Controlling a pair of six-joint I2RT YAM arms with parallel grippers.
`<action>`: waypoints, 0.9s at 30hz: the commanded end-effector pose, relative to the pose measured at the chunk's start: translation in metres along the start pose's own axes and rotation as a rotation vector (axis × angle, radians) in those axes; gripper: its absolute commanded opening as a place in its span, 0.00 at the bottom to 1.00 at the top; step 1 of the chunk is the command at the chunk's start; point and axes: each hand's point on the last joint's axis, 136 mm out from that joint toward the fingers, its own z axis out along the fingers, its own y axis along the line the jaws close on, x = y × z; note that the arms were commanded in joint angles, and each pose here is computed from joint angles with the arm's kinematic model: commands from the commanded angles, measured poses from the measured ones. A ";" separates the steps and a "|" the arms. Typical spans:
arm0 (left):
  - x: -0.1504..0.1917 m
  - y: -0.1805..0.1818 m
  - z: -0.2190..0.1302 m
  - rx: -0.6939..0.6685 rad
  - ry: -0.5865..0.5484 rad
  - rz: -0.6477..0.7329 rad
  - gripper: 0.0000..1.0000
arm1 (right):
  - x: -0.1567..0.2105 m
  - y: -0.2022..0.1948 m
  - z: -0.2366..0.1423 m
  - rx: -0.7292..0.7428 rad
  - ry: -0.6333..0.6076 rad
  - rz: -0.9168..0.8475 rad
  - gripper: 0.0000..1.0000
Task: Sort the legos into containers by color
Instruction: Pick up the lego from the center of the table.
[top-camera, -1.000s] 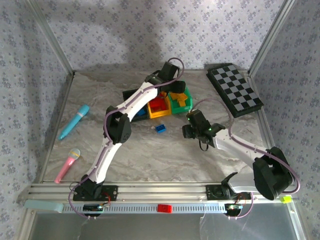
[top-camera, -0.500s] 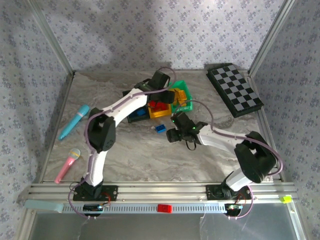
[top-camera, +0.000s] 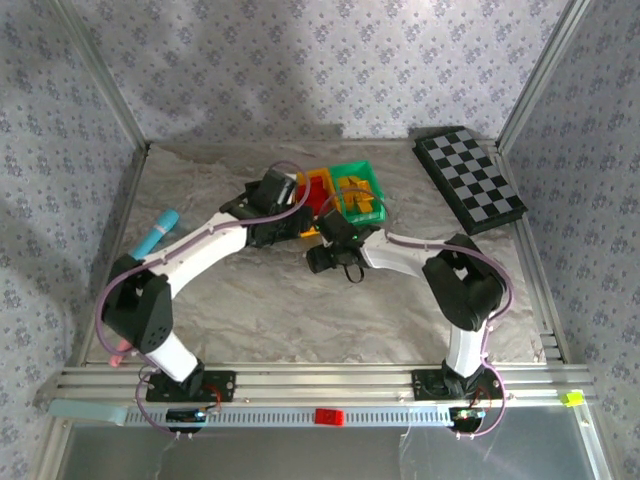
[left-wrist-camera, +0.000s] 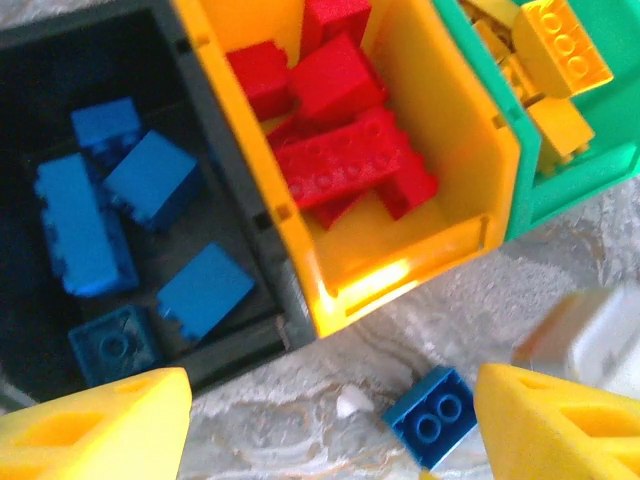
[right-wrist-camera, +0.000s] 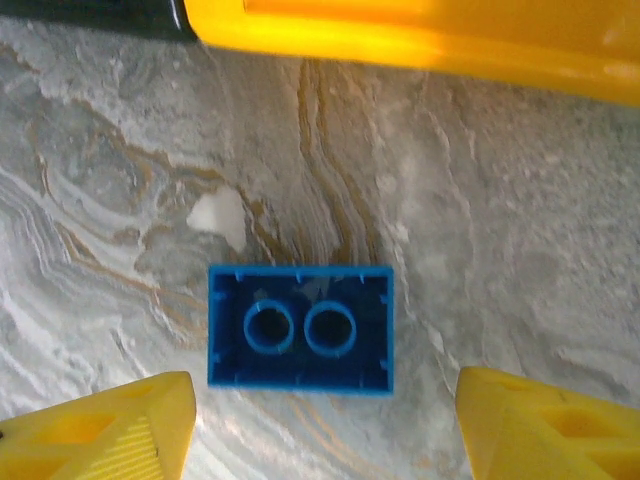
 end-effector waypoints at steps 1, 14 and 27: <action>-0.002 0.009 -0.019 -0.007 -0.049 -0.040 0.74 | -0.014 0.006 0.003 0.001 0.002 -0.032 0.71; 0.048 0.052 -0.041 -0.072 -0.039 -0.154 0.75 | -0.009 0.002 0.020 0.084 0.071 -0.051 0.68; 0.060 0.069 -0.045 -0.096 -0.045 -0.192 0.75 | 0.007 0.001 0.022 0.165 0.128 -0.091 0.54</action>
